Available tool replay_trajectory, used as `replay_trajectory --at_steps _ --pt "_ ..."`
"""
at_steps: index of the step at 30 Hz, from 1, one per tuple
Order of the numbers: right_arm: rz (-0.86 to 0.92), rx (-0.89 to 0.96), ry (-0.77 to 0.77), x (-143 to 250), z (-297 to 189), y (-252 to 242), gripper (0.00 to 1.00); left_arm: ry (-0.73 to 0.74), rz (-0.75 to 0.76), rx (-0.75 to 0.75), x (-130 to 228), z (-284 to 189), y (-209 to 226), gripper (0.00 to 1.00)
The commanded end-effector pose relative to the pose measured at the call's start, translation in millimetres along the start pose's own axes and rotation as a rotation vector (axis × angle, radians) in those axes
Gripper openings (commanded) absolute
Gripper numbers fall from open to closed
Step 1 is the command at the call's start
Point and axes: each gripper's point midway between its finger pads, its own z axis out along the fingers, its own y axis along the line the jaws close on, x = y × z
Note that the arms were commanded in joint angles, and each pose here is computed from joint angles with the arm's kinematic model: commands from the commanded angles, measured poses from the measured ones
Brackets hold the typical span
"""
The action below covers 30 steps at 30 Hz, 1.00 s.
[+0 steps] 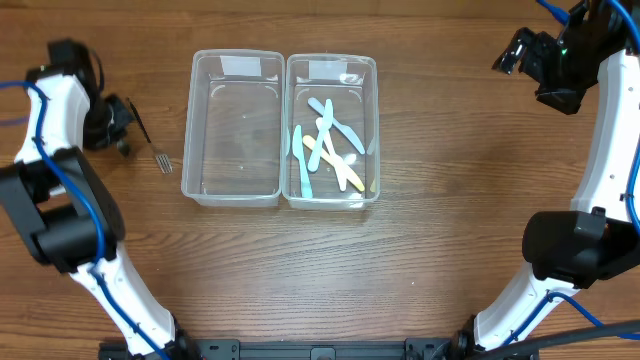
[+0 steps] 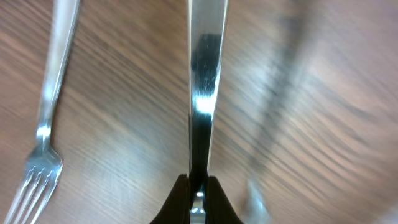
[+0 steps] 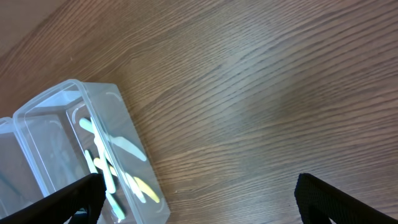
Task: Pack container
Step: 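Lower the left gripper and grasp the silver fork handle, then carry the silver fork into the left container and release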
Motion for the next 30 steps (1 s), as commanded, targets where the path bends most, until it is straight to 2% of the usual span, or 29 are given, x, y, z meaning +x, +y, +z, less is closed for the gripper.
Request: replay_trajectory --at_steps 1,5,10,13,15,19,24,25,27,30 --pt "-0.006 0.006 -0.013 0.5 -5.2 -0.8 1.00 -0.287 0.166 0.154 -8.1 -146.4 -56.6 0.04" --pt "-0.006 0.006 -0.013 0.5 -5.1 -0.9 1.00 -0.355 0.329 0.249 39.4 -200.3 -114.0 0.04" --pt "-0.006 0.006 -0.013 0.7 -5.2 -0.9 1.00 -0.305 0.442 0.318 95.5 -201.4 -176.7 0.04" --pt "-0.006 0.006 -0.013 0.7 -5.2 -0.9 1.00 -0.242 0.474 0.309 117.6 -179.2 -200.8 0.04" --pt "-0.005 0.006 -0.010 1.3 -5.2 -1.0 1.00 -0.176 0.499 0.272 129.3 -147.8 -213.6 0.04" --pt "-0.004 0.008 -0.005 2.5 -5.2 -1.5 1.00 -0.056 0.502 0.224 143.5 -96.9 -222.5 0.04" --pt "-0.003 0.008 -0.002 3.0 -5.1 -1.6 1.00 0.057 0.522 0.189 161.3 -56.4 -225.3 0.05" --pt "-0.003 0.008 -0.002 3.0 -5.1 -1.6 1.00 0.071 0.525 0.178 163.8 -51.6 -223.9 0.10" --pt "-0.003 0.008 -0.002 3.0 -5.1 -1.5 1.00 0.086 0.527 0.163 166.3 -48.4 -221.0 0.33" --pt "-0.003 0.001 -0.001 3.2 -5.1 -0.3 1.00 0.085 0.531 0.162 165.9 -50.3 -220.3 0.39"
